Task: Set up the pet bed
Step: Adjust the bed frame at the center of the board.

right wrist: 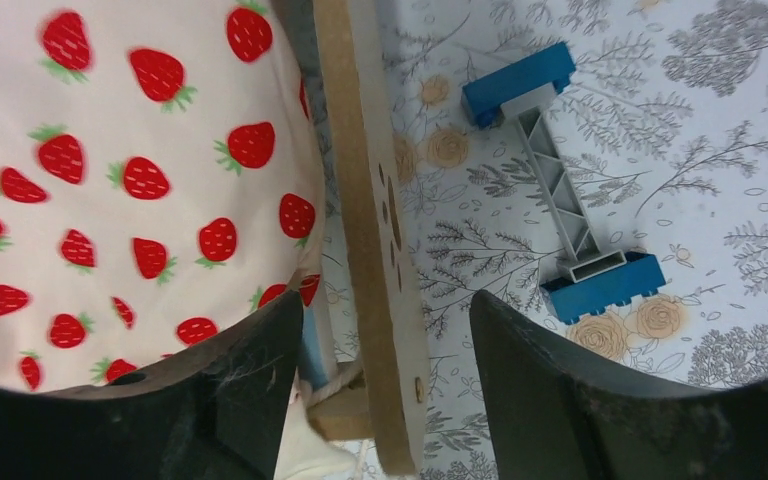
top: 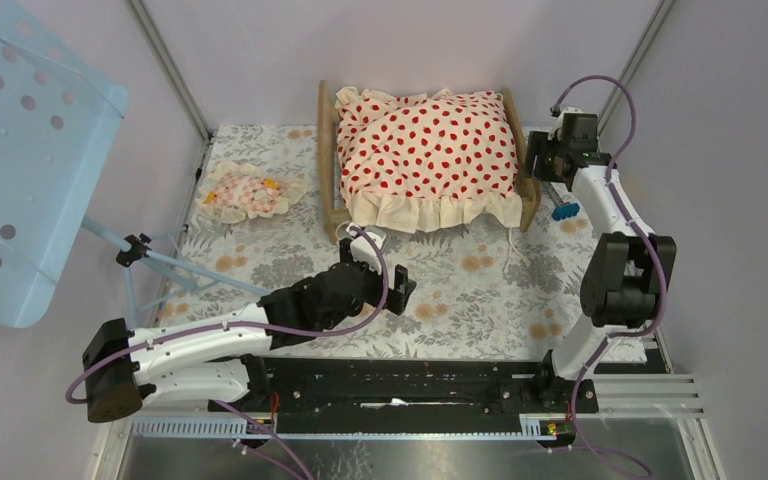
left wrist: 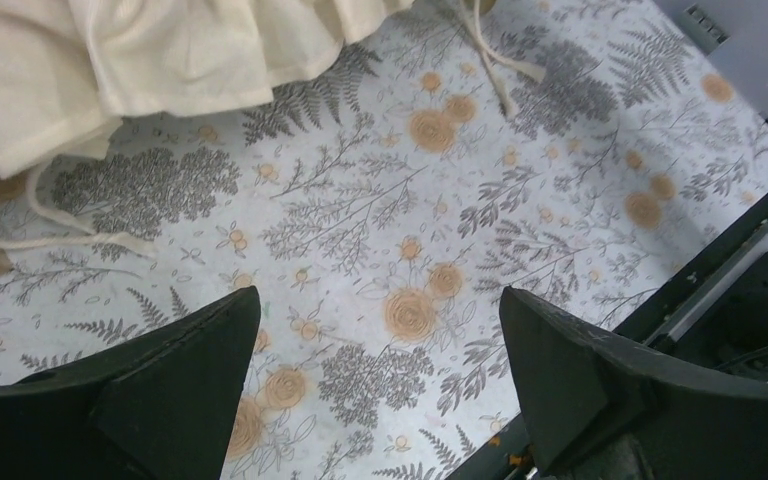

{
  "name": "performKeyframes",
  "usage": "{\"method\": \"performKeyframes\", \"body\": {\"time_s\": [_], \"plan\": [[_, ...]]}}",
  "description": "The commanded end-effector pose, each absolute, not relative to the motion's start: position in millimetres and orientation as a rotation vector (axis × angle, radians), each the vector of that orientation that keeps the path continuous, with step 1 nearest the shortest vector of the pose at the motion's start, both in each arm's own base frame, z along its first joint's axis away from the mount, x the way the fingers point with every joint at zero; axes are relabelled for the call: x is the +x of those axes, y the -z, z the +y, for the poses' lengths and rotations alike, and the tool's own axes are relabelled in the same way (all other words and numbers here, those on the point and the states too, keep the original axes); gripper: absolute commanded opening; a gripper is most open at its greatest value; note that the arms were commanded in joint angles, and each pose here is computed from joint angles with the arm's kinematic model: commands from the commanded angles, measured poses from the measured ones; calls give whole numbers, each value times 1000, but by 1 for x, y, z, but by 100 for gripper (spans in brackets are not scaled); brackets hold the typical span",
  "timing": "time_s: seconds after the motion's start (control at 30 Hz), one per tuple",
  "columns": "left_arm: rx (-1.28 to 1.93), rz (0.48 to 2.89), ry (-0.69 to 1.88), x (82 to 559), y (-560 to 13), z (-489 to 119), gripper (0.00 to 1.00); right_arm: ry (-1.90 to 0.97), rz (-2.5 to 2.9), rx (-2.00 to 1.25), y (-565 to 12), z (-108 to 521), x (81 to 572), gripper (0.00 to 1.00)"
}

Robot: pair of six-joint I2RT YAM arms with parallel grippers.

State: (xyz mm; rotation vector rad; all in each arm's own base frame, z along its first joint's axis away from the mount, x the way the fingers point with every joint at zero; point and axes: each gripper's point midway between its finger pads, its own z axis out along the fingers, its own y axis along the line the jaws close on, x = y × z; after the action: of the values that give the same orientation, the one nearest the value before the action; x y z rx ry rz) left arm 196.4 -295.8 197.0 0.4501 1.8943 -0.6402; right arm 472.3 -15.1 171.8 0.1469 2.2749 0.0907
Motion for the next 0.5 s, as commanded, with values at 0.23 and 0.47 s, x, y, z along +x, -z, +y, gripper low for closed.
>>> {"method": "performKeyframes", "body": {"time_s": [0.23,0.47], "plan": [[423,1896,603,198,-197,-285,99,-117,2256,31,-148,-7,501,38],[409,1919,598,196,-193,-280,99,-151,2206,-99,-135,34,470,18]]}}
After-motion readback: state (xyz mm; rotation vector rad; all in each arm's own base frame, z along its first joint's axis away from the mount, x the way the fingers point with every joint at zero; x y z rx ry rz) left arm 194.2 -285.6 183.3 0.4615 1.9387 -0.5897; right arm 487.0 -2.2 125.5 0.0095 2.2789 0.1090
